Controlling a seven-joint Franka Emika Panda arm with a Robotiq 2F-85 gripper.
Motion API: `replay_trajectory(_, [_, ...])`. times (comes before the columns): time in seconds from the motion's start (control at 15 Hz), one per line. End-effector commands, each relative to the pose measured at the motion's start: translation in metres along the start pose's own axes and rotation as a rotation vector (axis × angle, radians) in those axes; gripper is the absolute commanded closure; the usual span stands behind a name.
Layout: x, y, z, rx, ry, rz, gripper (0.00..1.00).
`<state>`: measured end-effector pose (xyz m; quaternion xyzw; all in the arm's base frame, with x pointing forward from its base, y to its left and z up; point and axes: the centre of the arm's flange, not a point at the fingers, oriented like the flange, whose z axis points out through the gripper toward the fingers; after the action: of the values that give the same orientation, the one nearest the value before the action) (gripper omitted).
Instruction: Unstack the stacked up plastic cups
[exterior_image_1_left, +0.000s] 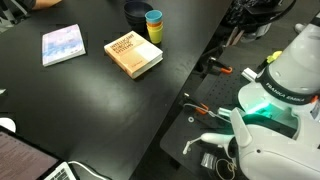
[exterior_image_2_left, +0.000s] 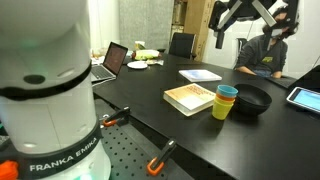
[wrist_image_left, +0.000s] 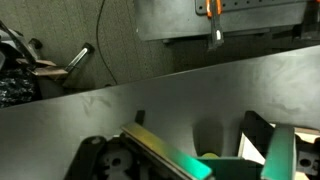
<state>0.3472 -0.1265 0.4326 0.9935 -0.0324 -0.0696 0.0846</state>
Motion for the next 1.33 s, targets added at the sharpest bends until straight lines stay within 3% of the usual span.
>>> replay_trajectory(0.0, [0.075, 0.008, 0.0, -0.038, 0.049, 0.06, 0.0])
replay_trajectory(0.2, [0.12, 0.012, 0.023, -0.024, 0.113, 0.098, 0.0])
replay_trajectory(0.53, [0.174, -0.006, 0.067, 0.005, 0.137, 0.115, 0.0])
replay_trajectory(1.27, [0.24, -0.048, 0.092, 0.014, 0.155, 0.068, 0.0])
